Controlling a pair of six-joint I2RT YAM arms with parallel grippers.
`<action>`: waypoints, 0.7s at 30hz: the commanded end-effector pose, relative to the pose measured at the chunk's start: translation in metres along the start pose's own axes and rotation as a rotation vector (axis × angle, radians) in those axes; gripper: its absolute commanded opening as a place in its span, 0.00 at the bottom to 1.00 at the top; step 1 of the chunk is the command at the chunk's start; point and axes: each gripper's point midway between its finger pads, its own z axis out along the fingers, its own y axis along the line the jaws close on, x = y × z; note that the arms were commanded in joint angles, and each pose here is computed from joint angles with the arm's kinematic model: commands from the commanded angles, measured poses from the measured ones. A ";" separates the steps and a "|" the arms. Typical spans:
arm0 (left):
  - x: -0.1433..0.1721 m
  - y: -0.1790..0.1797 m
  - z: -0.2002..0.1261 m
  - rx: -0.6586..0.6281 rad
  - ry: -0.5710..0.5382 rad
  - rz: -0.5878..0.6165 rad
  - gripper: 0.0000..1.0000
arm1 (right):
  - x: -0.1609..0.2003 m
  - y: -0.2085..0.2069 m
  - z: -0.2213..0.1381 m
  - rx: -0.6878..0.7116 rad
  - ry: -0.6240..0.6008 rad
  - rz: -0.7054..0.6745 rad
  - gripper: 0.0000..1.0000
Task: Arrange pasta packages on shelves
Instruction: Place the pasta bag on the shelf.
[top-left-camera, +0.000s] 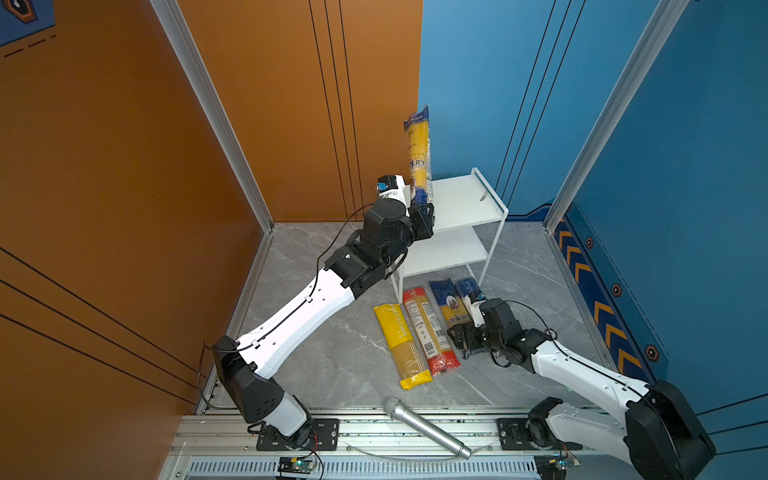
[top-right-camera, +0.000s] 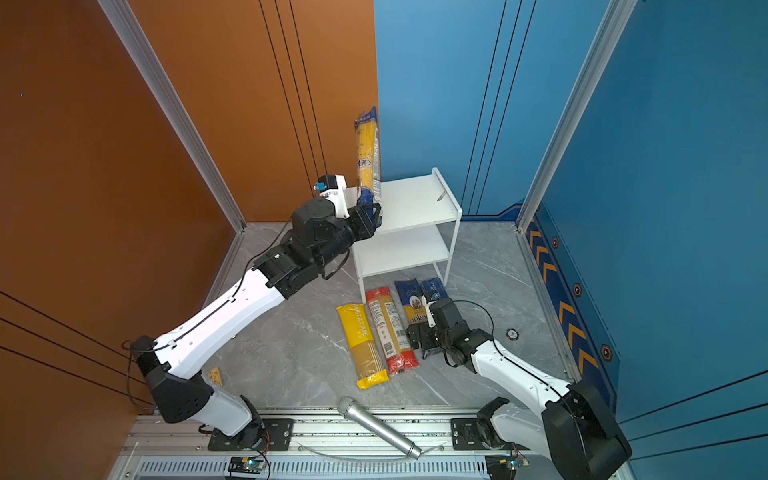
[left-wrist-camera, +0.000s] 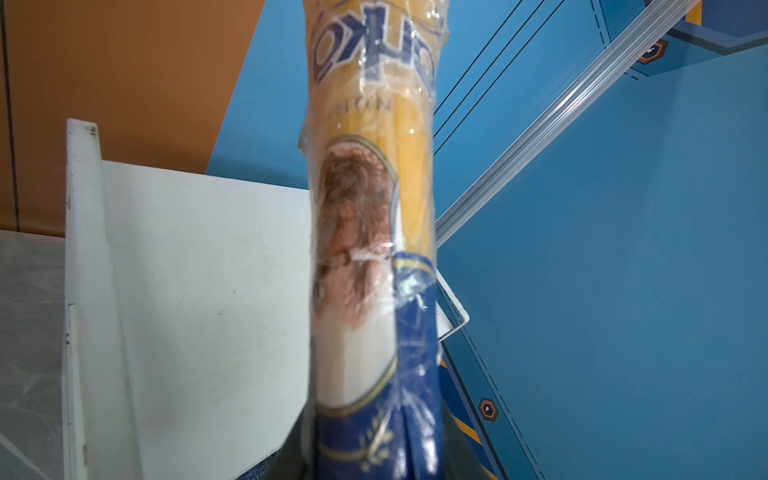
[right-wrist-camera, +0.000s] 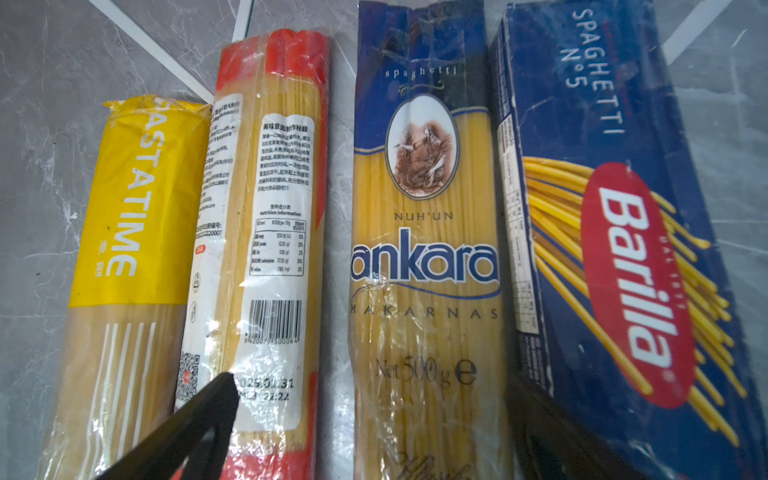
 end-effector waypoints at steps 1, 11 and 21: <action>-0.060 -0.032 -0.023 0.047 -0.217 0.003 0.00 | -0.002 0.001 -0.004 -0.012 -0.005 -0.017 0.98; -0.047 -0.043 -0.034 -0.050 -0.259 0.084 0.00 | -0.007 0.006 -0.012 -0.059 -0.035 -0.019 0.98; -0.042 -0.019 -0.038 -0.224 -0.303 0.099 0.00 | -0.006 0.008 -0.020 -0.081 -0.057 -0.012 0.98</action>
